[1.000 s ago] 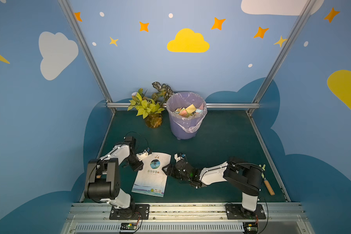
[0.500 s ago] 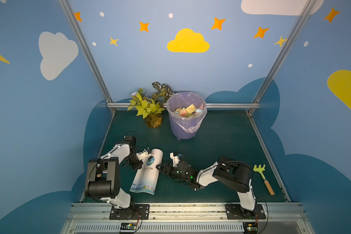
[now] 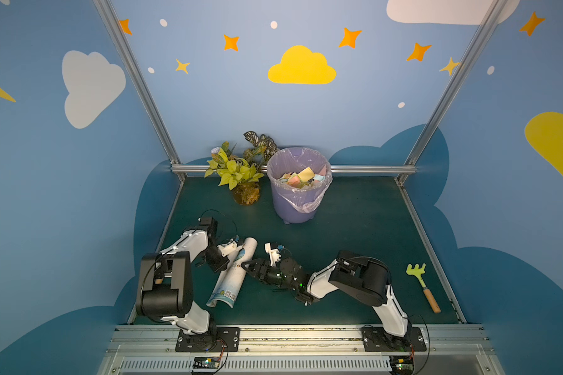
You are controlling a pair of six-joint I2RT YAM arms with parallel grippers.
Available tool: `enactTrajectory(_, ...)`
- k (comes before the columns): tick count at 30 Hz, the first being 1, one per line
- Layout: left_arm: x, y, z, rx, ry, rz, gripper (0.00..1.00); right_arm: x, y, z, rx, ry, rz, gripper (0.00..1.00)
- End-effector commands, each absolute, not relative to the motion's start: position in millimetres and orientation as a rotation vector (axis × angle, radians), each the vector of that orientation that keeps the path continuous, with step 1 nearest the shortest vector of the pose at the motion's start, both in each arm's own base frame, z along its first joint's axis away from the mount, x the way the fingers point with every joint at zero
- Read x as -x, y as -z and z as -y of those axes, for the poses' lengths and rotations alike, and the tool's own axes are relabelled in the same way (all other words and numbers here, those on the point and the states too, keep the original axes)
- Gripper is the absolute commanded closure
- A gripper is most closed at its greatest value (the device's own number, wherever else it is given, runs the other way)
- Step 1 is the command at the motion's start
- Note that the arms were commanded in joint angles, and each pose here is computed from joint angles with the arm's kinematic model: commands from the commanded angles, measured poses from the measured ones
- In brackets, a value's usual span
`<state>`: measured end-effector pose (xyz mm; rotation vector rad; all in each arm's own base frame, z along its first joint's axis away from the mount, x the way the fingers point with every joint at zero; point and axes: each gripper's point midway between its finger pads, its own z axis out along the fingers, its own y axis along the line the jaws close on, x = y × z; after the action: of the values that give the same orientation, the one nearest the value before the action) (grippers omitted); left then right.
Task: Peel off the used sticky note
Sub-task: Adjust the book at the center of the board.
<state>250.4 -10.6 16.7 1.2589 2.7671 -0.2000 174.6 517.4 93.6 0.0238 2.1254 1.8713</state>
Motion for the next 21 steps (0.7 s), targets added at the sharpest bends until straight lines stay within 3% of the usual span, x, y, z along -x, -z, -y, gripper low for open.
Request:
enactTrajectory(1, -232.2, -11.6, 31.1, -1.292, 0.404, -2.758, 0.78, -176.9, -134.8, -531.8, 0.0, -2.004, -1.939, 0.23)
enactTrajectory(13, -234.8, -17.8, 32.4, -1.242, 0.469, -2.747, 0.79, -194.0, -128.6, -535.0, -0.076, -1.946, -1.866, 0.2)
enactTrajectory(21, -233.9, -18.5, 36.4, -1.231, 0.509, -2.734, 0.79, -192.7, -146.3, -551.0, -0.055, -1.958, -1.789, 0.12)
